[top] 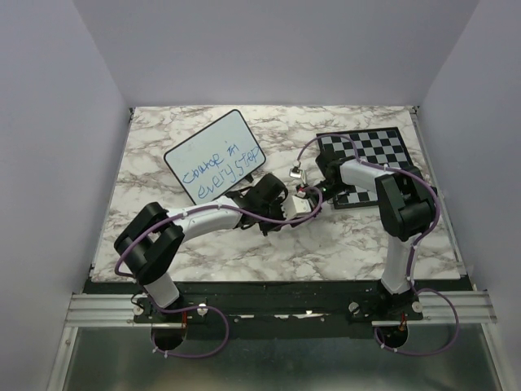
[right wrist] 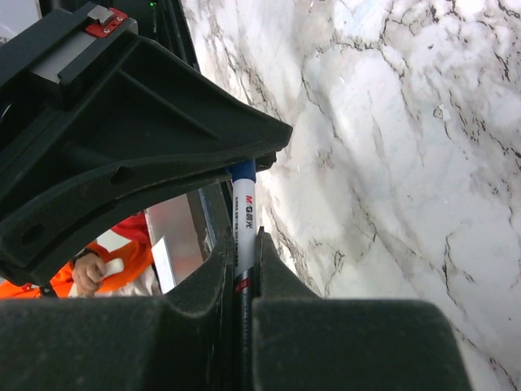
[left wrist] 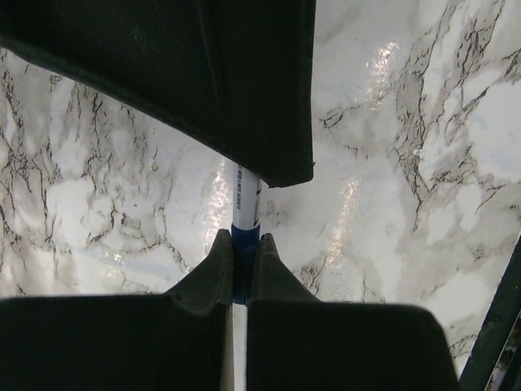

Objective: Write a sentence on the whiteboard
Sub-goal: Insert the whiteboard marker without the cap into the pen cap.

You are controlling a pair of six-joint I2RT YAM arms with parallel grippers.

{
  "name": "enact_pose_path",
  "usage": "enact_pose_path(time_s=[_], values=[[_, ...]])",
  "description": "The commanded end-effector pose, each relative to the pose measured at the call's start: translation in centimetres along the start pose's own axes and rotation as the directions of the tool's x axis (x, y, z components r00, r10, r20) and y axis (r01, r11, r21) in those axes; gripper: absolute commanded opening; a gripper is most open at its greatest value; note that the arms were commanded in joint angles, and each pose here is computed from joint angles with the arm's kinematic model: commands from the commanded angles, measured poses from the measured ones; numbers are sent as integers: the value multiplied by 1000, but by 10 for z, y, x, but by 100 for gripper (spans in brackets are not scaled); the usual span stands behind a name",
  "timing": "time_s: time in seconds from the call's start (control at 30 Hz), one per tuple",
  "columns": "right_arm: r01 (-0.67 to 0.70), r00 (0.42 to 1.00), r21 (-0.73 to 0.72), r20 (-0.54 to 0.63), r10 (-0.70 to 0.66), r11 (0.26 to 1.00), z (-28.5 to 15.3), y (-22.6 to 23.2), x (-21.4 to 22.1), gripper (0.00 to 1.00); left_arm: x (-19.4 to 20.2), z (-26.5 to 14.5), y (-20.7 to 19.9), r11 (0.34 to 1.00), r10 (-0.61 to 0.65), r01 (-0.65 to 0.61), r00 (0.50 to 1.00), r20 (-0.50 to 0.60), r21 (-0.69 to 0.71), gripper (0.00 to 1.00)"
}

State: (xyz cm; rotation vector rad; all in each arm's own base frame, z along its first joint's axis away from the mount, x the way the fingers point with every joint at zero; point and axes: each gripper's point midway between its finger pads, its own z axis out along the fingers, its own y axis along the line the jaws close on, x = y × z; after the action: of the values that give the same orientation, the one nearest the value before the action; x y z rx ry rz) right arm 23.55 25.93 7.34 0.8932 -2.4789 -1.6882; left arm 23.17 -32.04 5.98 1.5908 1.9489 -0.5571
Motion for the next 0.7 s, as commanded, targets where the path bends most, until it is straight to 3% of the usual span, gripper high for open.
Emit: enact_pose_path(time_s=[0.0,0.13,0.23,0.43,0.47,0.67], values=[[85,996,-38,-14,-85,996,16,16,-8,0,-182,-38,3,987,154,-148,814,560,-55,0],[89,996,-34,-12,-89,995,15,16,-8,1,-202,-41,1,987,155,-152,783,603,-55,0],[108,994,-14,-13,-108,994,14,14,-9,1,-201,-44,3,987,161,-149,805,571,-68,0],[137,991,48,0,-137,989,4,6,-14,1,-152,-69,0,984,166,-112,859,485,-138,39],[135,991,61,3,-135,989,1,3,-15,1,-131,-67,0,985,147,-90,886,439,-148,49],[153,988,172,-7,-154,973,-4,-17,-18,8,-90,-114,-7,973,92,12,897,432,-231,70]])
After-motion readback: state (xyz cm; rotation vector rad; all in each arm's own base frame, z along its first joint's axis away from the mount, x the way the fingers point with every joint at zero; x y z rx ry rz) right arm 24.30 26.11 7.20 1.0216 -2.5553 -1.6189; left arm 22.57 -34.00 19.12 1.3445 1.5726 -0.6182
